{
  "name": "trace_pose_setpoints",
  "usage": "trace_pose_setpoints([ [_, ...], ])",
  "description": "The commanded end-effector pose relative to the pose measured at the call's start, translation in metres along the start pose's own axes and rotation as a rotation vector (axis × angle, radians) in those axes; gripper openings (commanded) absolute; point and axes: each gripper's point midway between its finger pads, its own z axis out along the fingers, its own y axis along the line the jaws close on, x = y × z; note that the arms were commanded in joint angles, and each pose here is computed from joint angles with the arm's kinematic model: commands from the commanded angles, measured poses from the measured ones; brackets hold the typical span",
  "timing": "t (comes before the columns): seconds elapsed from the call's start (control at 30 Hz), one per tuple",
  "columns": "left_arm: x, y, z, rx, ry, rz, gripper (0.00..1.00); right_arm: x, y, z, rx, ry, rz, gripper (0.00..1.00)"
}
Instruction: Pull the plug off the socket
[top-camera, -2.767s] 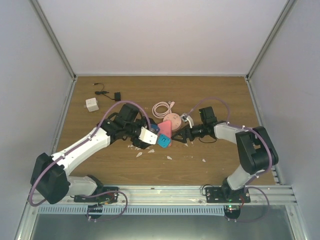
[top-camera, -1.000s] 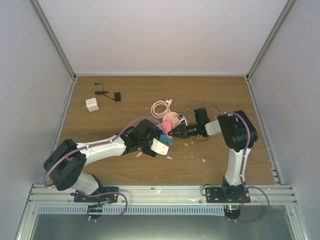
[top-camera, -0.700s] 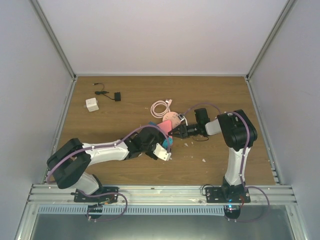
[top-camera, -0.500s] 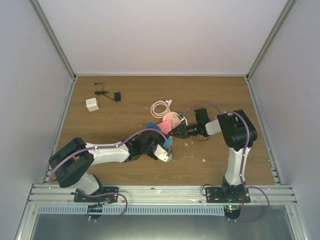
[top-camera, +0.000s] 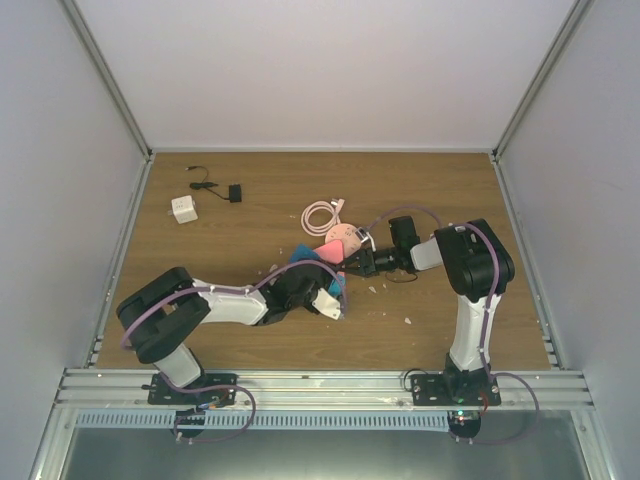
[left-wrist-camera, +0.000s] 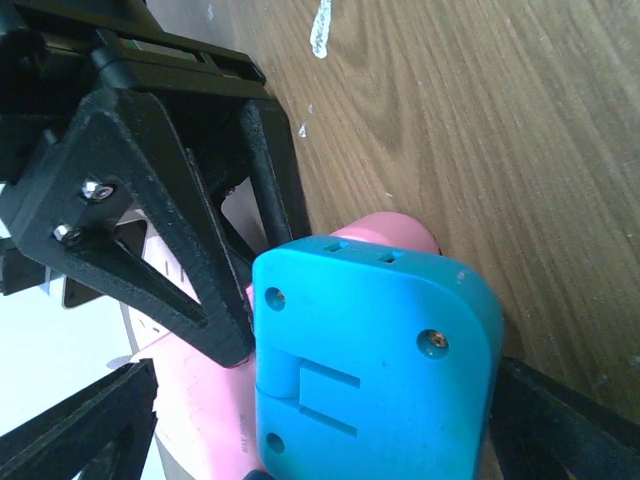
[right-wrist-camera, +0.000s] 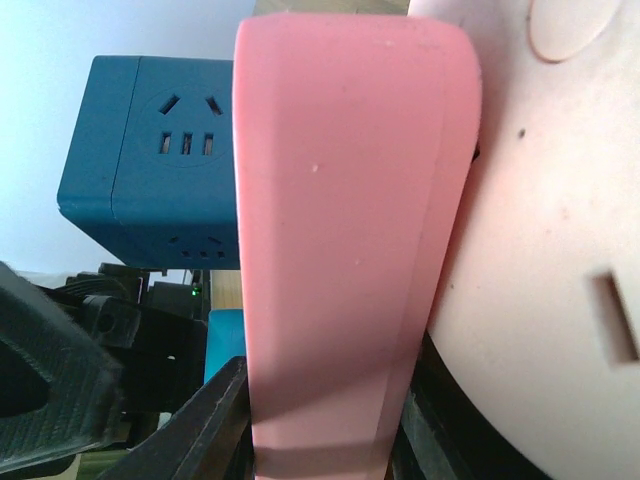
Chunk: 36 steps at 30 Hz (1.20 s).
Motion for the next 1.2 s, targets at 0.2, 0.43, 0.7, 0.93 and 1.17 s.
trace_pose_setpoints([
  [0.2,-0.011,0.029,-0.001,-0.030,-0.019,-0.064,0.64,0.006,-0.024,-0.003,0.068,-0.007,0.055,0.34],
  [0.43,-0.019,0.021,-0.010,0.070,-0.059,-0.097,0.57,0.006,-0.026,-0.003,0.081,-0.005,0.049,0.32],
  [0.7,-0.020,0.047,-0.012,0.078,-0.089,-0.155,0.54,0.007,-0.028,-0.003,0.091,-0.006,0.055,0.31],
  [0.93,-0.015,0.038,-0.006,0.128,-0.078,-0.139,0.48,0.007,-0.028,-0.003,0.089,-0.005,0.054,0.31],
  [1.17,-0.009,0.028,-0.001,0.181,-0.054,-0.134,0.40,0.007,-0.029,-0.003,0.090,-0.004,0.054,0.31],
])
